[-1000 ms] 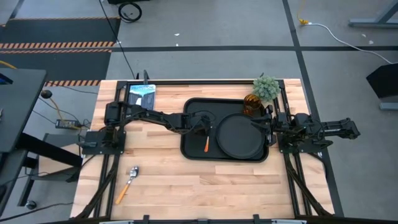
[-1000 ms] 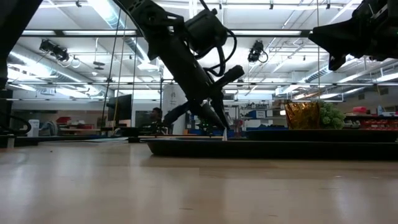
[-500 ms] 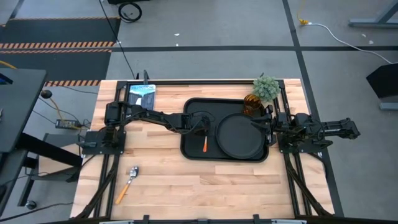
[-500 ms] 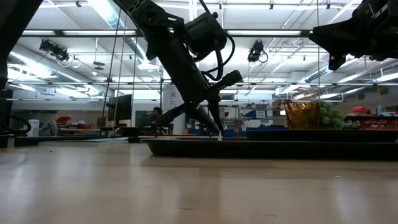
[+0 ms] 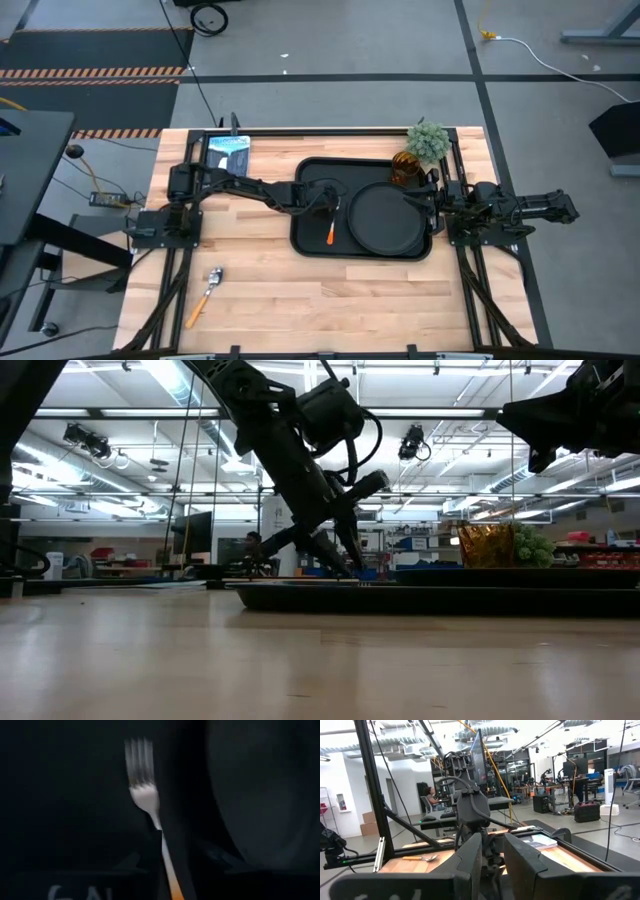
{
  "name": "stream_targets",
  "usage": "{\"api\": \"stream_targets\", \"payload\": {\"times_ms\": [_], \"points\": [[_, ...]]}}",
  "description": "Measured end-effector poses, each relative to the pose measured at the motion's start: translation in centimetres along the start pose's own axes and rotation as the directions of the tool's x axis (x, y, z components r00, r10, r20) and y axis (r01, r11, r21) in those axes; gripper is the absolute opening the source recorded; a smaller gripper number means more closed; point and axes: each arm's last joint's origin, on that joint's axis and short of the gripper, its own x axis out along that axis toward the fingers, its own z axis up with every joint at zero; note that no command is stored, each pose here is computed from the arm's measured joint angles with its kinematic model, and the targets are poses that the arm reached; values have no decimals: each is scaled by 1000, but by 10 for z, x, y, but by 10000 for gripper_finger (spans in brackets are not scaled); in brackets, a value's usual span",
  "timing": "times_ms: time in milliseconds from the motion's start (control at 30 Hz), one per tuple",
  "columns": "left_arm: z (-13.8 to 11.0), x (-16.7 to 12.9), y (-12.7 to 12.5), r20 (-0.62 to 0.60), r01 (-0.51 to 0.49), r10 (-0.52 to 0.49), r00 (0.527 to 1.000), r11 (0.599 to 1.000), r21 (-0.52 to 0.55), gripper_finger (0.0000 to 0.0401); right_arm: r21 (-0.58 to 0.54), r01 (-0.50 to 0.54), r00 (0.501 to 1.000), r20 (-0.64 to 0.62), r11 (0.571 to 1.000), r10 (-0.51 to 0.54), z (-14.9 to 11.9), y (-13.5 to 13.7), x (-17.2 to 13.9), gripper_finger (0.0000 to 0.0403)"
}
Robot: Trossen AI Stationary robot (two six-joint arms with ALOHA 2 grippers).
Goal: Pick and place plate/cup/fork/spoon on tray
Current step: Put the yellow spoon on the black tray to the left of the orange fork
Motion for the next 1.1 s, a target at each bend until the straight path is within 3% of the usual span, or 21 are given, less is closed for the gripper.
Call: {"api": "stream_targets", "payload": {"times_ms": [133, 300, 367, 567, 733, 867, 1100], "points": [[1, -11, -8, -118, 57, -41, 992, 989, 135, 82, 0, 0, 1000, 0, 1000, 0, 0, 0, 0, 88], [-12, -39, -25, -244, 15, 70, 967, 944, 329, 60, 2, -3, 1000, 14, 1000, 3, 1, 0, 0, 88], [-20, -55, -35, -252, -27, 146, 957, 907, 421, 52, 2, -4, 1000, 13, 1000, 4, 1, 0, 0, 88], [-63, -97, -50, -224, -156, 397, 890, 726, 669, 37, 3, -1, 1000, 22, 1000, 1, 2, 0, 0, 88], [-110, -121, -46, -172, -254, 543, 822, 620, 742, 34, 4, -2, 1000, 22, 1000, 2, 2, 0, 0, 88], [-147, -133, -31, -154, -331, 648, 746, 561, 759, 34, 4, -2, 1000, 21, 1000, 2, 2, 0, 0, 88], [-204, -142, 9, -225, -406, 776, 589, 525, 748, 29, 4, -2, 1000, 22, 1000, 2, 2, 0, 0, 88]]}}
